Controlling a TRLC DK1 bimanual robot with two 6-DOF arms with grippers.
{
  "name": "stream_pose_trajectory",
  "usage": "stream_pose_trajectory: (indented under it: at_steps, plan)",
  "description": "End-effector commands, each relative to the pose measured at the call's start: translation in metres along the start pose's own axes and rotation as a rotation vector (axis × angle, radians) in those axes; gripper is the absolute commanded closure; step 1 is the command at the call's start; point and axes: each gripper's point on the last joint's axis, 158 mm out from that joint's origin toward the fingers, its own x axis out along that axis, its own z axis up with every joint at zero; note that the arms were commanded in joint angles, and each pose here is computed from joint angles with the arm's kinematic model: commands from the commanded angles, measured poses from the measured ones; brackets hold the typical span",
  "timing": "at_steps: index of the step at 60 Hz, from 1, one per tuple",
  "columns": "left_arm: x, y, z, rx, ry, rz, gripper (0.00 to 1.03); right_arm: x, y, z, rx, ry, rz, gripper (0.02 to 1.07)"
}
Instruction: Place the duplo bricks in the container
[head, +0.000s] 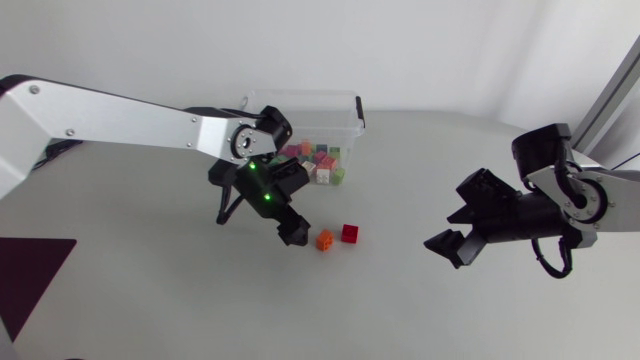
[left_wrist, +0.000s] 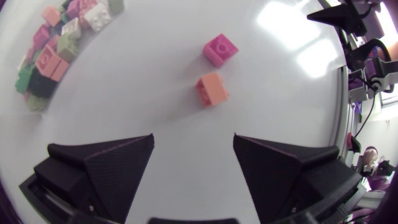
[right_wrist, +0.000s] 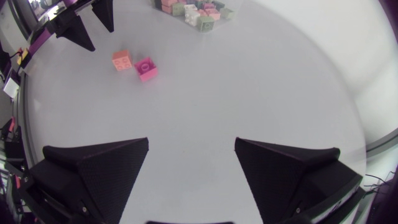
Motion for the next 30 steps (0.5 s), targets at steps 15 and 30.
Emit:
stream_pose_trajectory:
  at_steps: [15, 30]
  plan:
    - [0.018, -0.022, 0.024, -0.044, 0.05, -0.017, 0.16, 0.016, 0.026, 0.012, -0.099, 0.012, 0.071, 0.07]
    - [0.038, -0.018, 0.038, -0.085, 0.073, 0.04, 0.22, 0.028, 0.041, 0.027, -0.189, 0.028, 0.126, 0.07]
